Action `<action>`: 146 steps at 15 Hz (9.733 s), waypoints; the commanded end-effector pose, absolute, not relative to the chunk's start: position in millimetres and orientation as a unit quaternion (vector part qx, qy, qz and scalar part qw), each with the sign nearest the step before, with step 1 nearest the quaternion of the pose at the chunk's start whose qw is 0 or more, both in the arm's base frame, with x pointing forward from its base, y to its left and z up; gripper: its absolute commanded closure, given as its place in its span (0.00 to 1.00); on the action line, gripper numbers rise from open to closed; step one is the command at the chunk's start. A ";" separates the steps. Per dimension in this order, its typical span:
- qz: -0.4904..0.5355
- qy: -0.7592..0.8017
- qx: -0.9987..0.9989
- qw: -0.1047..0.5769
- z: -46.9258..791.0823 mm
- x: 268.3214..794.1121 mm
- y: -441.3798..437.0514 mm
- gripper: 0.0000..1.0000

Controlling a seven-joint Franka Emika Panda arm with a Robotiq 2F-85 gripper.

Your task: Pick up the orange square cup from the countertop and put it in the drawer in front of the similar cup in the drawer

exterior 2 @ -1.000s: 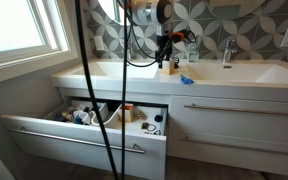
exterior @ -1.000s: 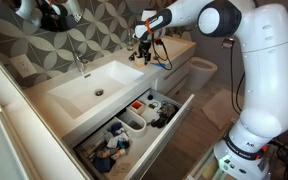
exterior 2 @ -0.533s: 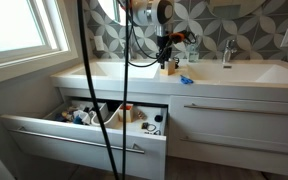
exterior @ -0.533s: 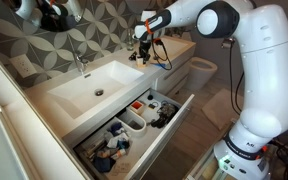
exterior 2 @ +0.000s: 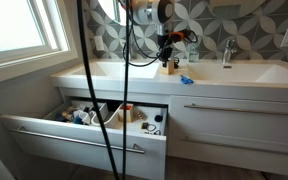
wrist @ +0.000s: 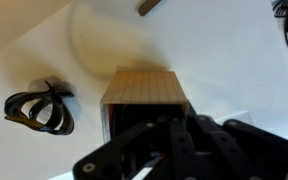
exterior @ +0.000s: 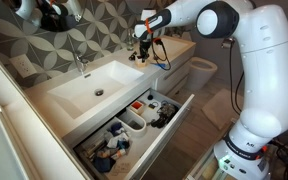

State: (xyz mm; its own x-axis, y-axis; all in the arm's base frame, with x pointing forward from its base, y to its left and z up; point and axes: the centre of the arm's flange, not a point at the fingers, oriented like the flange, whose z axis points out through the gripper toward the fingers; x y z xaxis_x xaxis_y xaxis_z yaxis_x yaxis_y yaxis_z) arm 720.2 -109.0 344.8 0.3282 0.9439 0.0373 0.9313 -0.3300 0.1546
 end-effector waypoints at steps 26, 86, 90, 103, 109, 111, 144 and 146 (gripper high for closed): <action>0.047 0.640 0.766 0.019 412.2 486.0 24.0 0.98; 0.060 0.763 0.643 0.043 101.6 460.9 49.6 0.98; 0.071 0.762 0.642 0.045 92.1 471.4 52.7 0.98; 0.084 0.754 0.649 0.057 82.0 477.5 61.0 0.69; 0.094 0.751 0.648 0.084 91.4 477.0 61.4 0.33; 0.094 0.751 0.647 0.098 97.9 475.8 60.3 0.21; 0.057 0.595 0.802 0.003 230.7 424.3 61.5 0.00; 0.040 0.562 0.825 0.029 221.3 431.6 59.0 0.00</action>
State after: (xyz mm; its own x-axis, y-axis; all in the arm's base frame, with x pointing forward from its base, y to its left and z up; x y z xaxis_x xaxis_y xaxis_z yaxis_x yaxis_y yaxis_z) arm 424.7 61.2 230.1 0.2890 0.9536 0.0847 0.9527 -0.2952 0.0721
